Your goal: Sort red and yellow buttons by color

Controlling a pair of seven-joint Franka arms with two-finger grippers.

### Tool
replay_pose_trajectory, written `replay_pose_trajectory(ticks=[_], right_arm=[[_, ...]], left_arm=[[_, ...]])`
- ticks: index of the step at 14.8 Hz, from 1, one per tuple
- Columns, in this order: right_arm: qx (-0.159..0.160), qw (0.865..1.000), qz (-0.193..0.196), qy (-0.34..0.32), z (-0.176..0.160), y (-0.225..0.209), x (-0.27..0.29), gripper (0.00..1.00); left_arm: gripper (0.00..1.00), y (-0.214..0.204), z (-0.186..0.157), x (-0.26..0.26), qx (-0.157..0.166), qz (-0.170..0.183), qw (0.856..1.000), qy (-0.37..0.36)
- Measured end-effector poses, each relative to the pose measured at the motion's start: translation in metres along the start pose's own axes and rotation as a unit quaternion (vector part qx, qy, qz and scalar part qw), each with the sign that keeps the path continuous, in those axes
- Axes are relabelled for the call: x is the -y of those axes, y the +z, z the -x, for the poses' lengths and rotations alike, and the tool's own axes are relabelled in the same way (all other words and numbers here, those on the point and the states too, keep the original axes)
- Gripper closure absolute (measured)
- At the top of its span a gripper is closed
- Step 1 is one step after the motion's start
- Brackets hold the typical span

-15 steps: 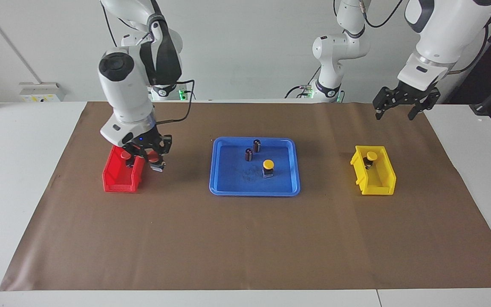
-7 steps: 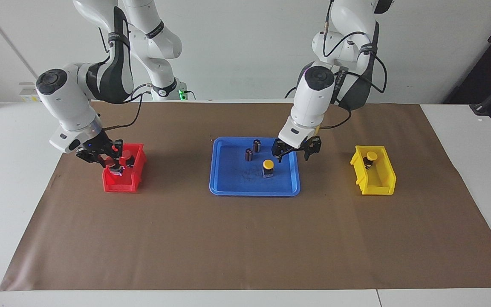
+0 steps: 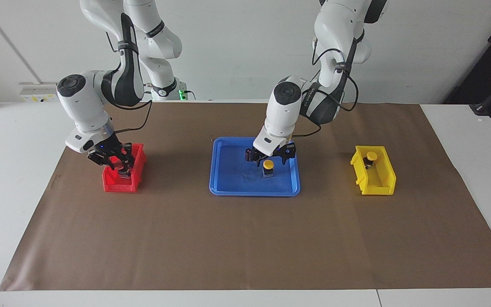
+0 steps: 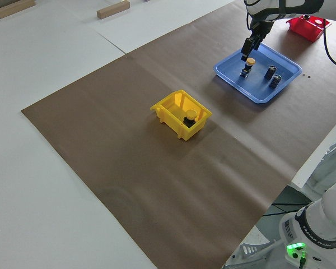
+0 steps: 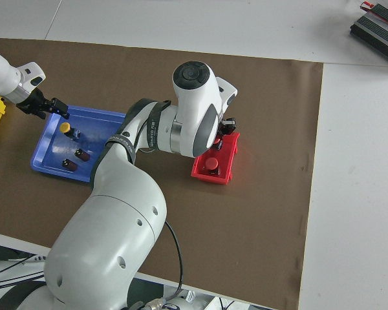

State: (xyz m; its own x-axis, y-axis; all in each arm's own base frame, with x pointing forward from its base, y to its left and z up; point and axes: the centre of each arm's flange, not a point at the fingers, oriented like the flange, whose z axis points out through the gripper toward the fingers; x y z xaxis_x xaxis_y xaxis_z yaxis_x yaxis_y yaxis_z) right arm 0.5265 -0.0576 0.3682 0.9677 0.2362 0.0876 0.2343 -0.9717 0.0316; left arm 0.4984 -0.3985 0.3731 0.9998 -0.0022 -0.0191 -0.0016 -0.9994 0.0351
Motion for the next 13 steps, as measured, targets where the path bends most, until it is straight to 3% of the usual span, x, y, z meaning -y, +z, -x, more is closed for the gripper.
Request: replay_pose_trajectory(ticks=[3,6,10,11,13], right_arm=[[-0.008,1.0,0.003,0.0,0.005,0.012,0.002,0.59],[-0.007,1.0,0.002,-0.001,0.005,0.013,0.002,0.48],[0.026,1.0,-0.01,-0.005,-0.008,-0.017,-0.003,0.06],[0.034,0.999,-0.013,-0.006,-0.016,-0.037,-0.005,0.0],[0.039,0.999,-0.014,0.003,-0.03,-0.086,-0.006,0.0]], left_arm=[[0.0,0.012,0.001,0.004,0.002,-0.002,1.0,-0.002],[0.01,0.017,0.0,0.006,-0.002,0.002,1.0,-0.015],[0.48,0.017,0.001,0.004,-0.005,0.005,0.998,-0.061],[0.59,0.017,0.001,0.004,-0.005,0.006,0.998,-0.063],[0.59,0.017,0.0,0.005,-0.006,0.006,0.998,-0.068]])
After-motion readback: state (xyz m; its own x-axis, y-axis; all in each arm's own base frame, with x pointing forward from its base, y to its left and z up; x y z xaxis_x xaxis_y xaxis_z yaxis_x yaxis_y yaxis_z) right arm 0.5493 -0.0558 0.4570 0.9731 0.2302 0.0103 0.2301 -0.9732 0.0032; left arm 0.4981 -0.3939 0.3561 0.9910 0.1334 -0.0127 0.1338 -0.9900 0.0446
